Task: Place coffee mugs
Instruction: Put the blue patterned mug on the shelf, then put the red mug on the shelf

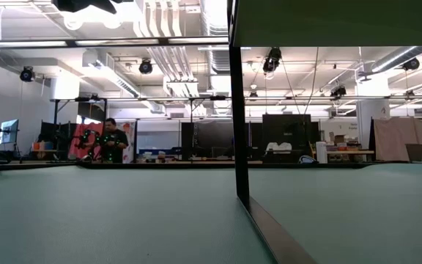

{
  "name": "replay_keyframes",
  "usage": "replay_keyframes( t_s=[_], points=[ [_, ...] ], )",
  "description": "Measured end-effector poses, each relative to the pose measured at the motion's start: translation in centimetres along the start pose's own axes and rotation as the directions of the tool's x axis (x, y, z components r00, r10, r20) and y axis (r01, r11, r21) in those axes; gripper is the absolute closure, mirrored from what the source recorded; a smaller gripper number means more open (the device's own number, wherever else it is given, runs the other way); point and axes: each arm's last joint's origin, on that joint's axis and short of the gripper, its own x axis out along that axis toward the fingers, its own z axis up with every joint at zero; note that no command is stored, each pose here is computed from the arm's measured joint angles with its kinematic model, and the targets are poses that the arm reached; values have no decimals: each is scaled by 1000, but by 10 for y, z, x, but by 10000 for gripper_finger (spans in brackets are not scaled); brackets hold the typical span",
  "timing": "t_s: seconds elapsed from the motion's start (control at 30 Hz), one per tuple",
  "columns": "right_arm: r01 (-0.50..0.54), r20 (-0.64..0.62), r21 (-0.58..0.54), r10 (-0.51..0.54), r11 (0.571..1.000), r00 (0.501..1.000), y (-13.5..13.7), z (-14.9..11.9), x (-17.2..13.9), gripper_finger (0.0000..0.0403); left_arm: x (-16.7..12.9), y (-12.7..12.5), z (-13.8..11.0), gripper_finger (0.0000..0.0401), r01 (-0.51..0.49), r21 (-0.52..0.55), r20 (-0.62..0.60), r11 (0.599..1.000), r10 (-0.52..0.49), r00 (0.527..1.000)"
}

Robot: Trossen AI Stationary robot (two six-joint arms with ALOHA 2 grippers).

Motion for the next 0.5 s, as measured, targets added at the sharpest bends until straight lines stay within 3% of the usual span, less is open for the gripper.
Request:
replay_keyframes(
  t_s=[0.17,0.5],
  points=[
    [-33,108,25,30,999,994,-7,2,-15,312,12,-16,-11,292,68,-36,-149,997,-73,986],
    [-118,278,-6,115,993,954,-12,5,-36,312,25,-67,-69,292,85,-14,-461,996,-82,884]
  ],
)
